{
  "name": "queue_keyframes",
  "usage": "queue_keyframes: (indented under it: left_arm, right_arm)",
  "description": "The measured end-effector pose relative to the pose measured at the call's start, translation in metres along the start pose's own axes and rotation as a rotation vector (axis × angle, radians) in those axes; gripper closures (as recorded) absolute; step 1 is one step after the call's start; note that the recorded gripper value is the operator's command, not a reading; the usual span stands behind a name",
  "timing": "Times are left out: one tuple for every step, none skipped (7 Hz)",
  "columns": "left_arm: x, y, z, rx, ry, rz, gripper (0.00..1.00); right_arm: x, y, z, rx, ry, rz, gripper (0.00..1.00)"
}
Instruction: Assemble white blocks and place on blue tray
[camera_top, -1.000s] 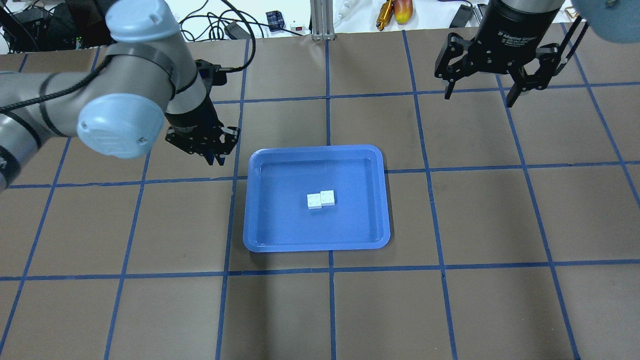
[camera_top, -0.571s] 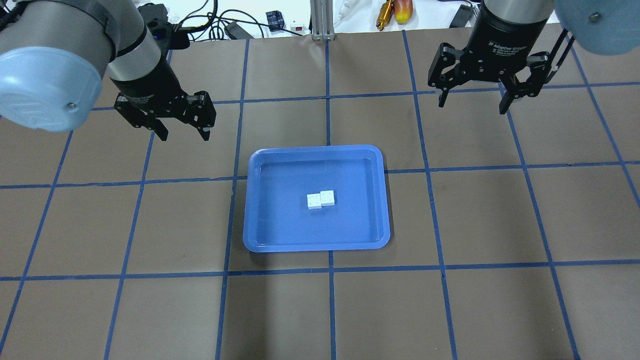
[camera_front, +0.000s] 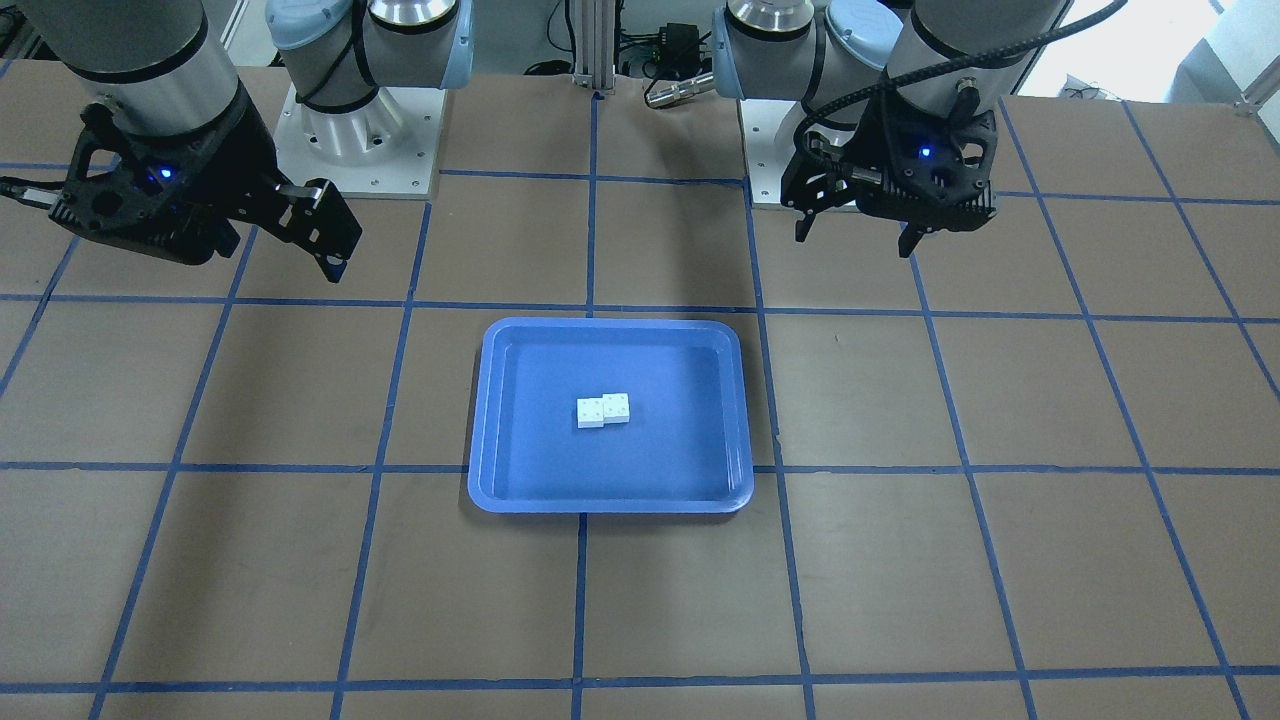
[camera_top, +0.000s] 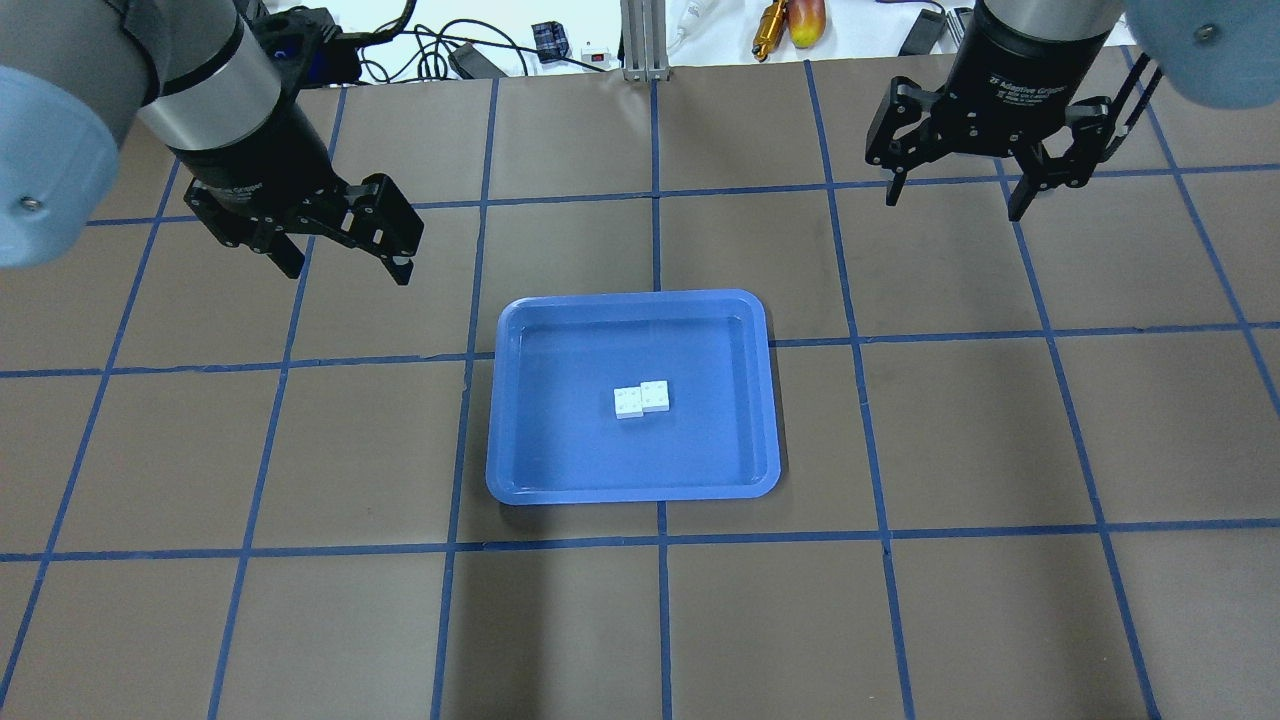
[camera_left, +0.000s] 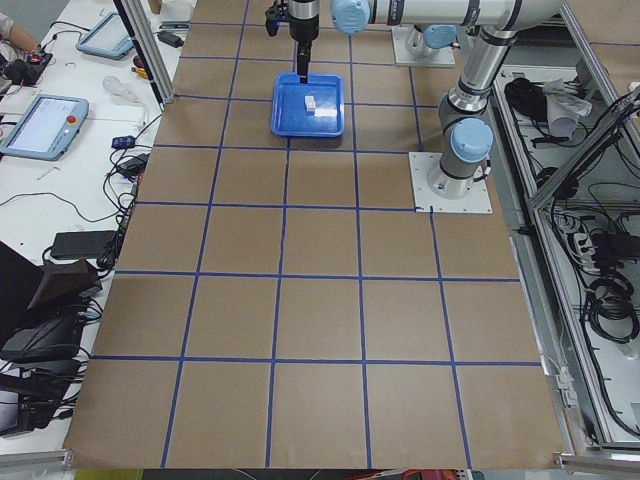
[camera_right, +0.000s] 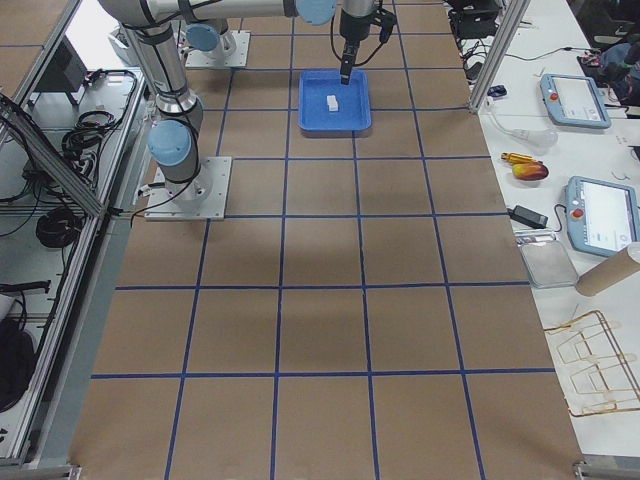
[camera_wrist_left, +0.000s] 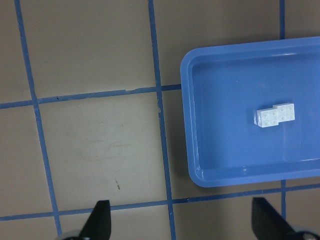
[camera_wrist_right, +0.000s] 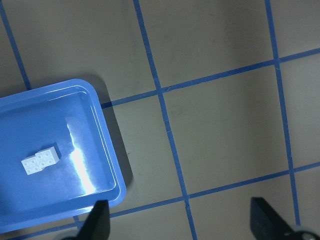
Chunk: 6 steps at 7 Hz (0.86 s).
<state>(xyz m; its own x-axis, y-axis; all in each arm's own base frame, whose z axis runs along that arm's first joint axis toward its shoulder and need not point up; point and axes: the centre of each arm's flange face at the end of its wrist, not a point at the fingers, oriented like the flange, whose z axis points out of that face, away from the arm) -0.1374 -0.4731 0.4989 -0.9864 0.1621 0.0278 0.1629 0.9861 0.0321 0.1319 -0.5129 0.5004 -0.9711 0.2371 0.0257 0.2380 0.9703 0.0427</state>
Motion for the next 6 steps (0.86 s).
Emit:
queue_keyframes:
  left_arm:
    - [-0.001, 0.004, -0.009, -0.005, 0.001, 0.036, 0.00]
    - [-0.004, 0.004, -0.013, -0.006, -0.001, 0.067, 0.00]
    - [-0.006, 0.004, -0.017, 0.000, -0.003, 0.075, 0.00]
    - [-0.006, 0.004, -0.019, 0.006, -0.005, 0.072, 0.00]
    - [-0.006, 0.004, -0.020, 0.008, -0.007, 0.069, 0.00]
    - [-0.006, 0.004, -0.021, 0.011, -0.009, 0.068, 0.00]
  right_arm:
    - [0.002, 0.001, -0.001, -0.002, 0.000, 0.001, 0.00]
    - [0.002, 0.004, -0.005, 0.002, -0.004, 0.000, 0.00]
    - [0.003, 0.010, -0.011, 0.007, -0.014, -0.001, 0.00]
    - [0.004, 0.017, -0.017, 0.007, -0.024, -0.002, 0.00]
    - [0.004, 0.021, -0.020, 0.005, -0.027, -0.004, 0.00]
    - [0.004, 0.023, -0.021, 0.005, -0.025, -0.015, 0.00]
